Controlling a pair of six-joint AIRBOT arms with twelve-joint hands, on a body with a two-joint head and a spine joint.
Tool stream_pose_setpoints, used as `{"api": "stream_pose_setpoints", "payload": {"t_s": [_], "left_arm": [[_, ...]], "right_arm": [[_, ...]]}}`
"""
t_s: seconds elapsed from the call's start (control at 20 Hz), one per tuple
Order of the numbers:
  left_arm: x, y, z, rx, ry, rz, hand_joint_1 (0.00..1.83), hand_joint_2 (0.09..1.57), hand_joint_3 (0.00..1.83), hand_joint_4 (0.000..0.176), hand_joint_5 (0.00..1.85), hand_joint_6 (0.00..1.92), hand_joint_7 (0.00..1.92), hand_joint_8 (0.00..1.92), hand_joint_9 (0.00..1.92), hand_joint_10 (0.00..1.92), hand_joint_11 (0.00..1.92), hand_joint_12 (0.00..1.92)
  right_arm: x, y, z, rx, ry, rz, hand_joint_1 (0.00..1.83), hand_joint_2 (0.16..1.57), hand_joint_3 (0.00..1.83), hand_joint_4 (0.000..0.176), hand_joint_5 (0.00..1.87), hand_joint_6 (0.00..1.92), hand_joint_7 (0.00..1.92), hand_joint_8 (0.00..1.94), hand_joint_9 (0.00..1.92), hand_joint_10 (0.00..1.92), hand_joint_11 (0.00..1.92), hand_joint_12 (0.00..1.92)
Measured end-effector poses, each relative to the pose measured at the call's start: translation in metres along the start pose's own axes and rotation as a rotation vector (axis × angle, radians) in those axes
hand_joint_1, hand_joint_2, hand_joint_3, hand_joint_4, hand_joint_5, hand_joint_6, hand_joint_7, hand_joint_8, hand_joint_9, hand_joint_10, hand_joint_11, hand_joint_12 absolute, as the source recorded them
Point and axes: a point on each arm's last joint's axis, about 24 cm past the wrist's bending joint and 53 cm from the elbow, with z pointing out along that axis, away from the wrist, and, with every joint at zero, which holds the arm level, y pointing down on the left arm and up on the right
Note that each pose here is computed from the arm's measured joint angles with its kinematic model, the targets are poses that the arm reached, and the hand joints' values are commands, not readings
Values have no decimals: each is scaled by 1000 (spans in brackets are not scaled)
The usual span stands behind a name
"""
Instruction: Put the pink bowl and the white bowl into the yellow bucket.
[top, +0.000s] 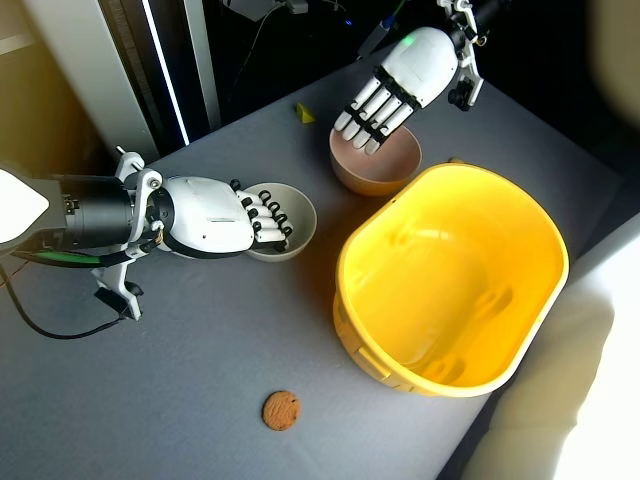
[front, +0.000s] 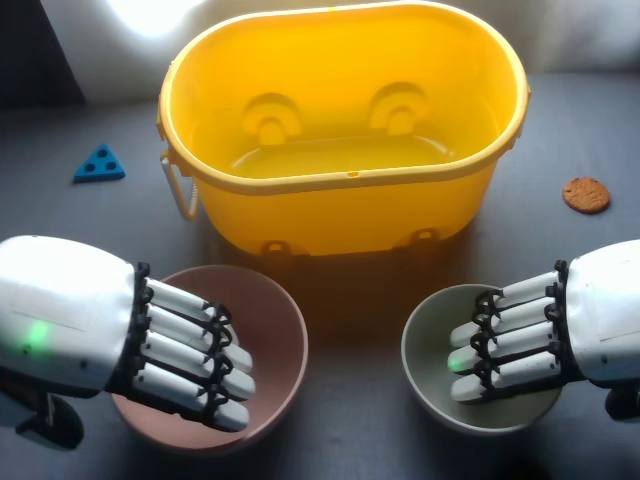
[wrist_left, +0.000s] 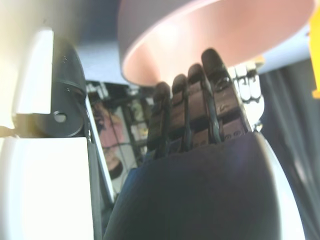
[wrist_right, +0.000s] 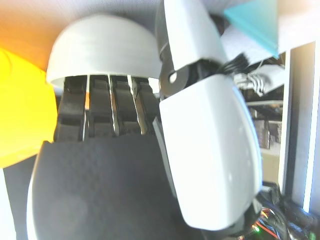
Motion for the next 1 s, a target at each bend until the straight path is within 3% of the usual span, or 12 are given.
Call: {"api": "stream_pose_setpoints", "payload": {"t_s": [0.1, 0.2, 0.3, 0.45, 0.65, 0.9, 1.0], "left_arm": [[4, 2, 6, 1, 5, -3, 1170, 1041, 4, 0, 92, 0, 90, 0, 89, 0, 0, 577], [4, 4, 8, -5, 6, -2, 1203, 1021, 0, 0, 118, 8, 99, 2, 98, 3, 0, 584], [5, 10, 9, -17, 2, -8, 1184, 1012, 0, 0, 96, 2, 86, 5, 96, 7, 0, 600], [8, 22, 13, -41, 8, -12, 1142, 1031, 3, 0, 48, 0, 63, 0, 73, 4, 0, 552], [6, 39, 10, -86, 1, -16, 1199, 1016, 0, 0, 78, 5, 78, 0, 94, 1, 0, 603], [6, 41, 11, -89, -3, -23, 1177, 1041, 3, 0, 90, 1, 65, 4, 71, 4, 0, 516], [5, 41, 11, -90, -6, -25, 1153, 1039, 1, 0, 62, 4, 79, 5, 87, 6, 0, 569]], "right_arm": [[0, 0, 0, 2, 0, 1, 1307, 1019, 0, 0, 114, 0, 77, 2, 59, 4, 0, 723], [0, -1, 1, 1, 0, 1, 1317, 1015, 0, 0, 139, 8, 82, 2, 51, 4, 0, 648], [0, -1, 1, 0, 0, 1, 1269, 1018, 0, 0, 114, 3, 67, 0, 42, 1, 0, 694], [0, 0, 2, -4, 0, 1, 1322, 1014, 0, 0, 124, 3, 65, 1, 25, 5, 0, 456], [0, 0, 2, -4, 0, 1, 1297, 1020, 0, 0, 140, 14, 69, 7, 34, 10, 0, 706], [0, 1, 2, -7, 0, 0, 1280, 1035, 5, 0, 110, 0, 61, 0, 41, 4, 0, 739], [0, 1, 2, -6, 0, -1, 1284, 1042, 5, 0, 110, 13, 61, 1, 40, 3, 0, 669]]}}
